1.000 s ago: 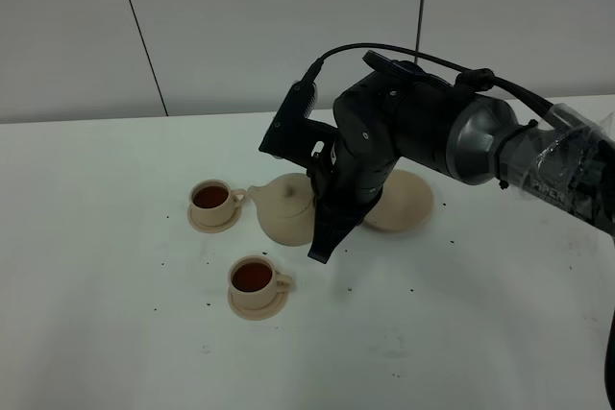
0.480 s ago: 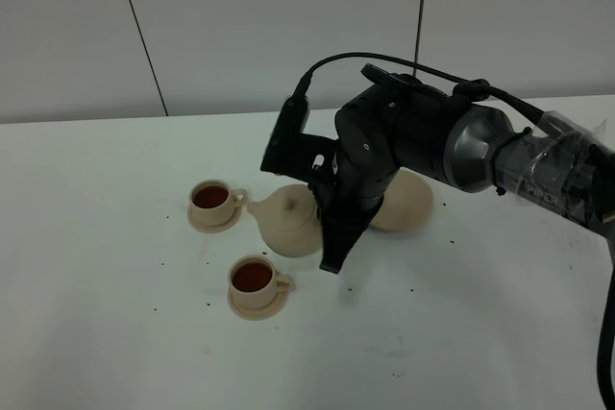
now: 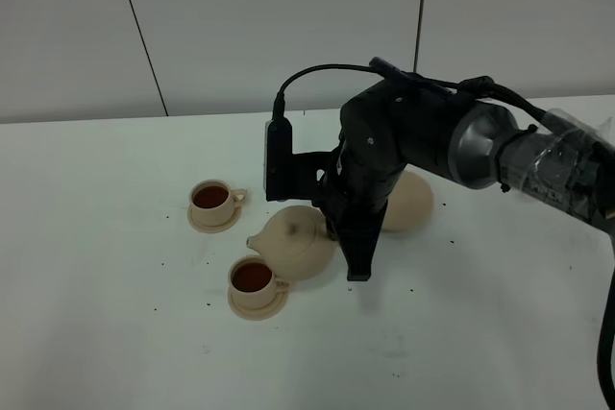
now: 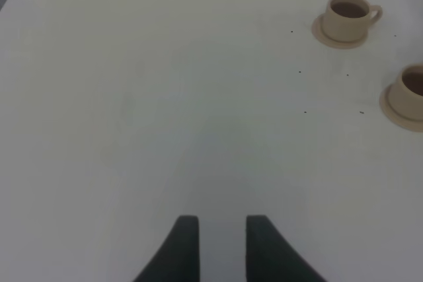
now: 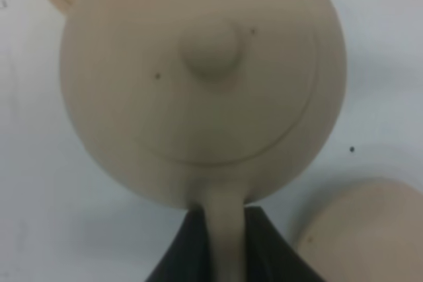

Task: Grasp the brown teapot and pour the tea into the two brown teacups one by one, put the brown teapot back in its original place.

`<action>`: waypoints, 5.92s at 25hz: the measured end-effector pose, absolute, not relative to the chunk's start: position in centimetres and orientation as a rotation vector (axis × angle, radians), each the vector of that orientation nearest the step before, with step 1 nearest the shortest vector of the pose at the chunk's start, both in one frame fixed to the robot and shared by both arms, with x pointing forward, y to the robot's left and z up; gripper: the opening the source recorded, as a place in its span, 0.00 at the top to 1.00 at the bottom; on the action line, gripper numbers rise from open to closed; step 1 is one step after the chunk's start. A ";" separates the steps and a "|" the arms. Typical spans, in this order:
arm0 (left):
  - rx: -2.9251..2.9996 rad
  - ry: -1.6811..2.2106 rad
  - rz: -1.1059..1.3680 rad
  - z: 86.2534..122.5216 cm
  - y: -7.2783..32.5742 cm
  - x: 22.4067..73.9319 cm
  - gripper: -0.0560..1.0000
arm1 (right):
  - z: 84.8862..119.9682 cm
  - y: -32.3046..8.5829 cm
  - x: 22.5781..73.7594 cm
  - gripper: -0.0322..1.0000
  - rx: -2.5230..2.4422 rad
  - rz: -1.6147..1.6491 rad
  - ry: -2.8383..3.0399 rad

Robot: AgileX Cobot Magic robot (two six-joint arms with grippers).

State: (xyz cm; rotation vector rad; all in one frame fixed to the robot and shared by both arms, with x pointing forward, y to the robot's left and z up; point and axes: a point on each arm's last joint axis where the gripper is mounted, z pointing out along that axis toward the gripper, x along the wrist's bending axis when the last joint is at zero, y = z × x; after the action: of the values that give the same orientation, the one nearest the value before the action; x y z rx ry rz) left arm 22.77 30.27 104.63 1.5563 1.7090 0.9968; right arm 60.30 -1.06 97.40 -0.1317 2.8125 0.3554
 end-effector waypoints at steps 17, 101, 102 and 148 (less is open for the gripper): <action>1.558 1.708 0.998 104.6 30.3 22.8 0.72 | 97.6 -8.7 65.7 0.88 0.259 0.396 2.755; 1.559 1.707 0.998 104.6 30.3 22.8 0.72 | 105.2 -28.0 40.0 0.54 2.091 0.391 2.027; 1.559 1.707 0.998 104.6 30.3 22.8 0.72 | 104.7 -28.1 39.0 0.54 2.081 0.410 2.018; 1.555 1.710 0.996 104.6 30.3 22.8 0.72 | 104.9 -28.6 23.1 0.54 1.431 1.132 1.764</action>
State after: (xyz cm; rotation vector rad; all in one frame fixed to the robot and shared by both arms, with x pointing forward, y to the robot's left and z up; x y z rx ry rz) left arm 22.77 30.27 104.63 1.5550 1.7098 0.9962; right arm 23.13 -28.63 104.94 1.4306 1.7638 1.1317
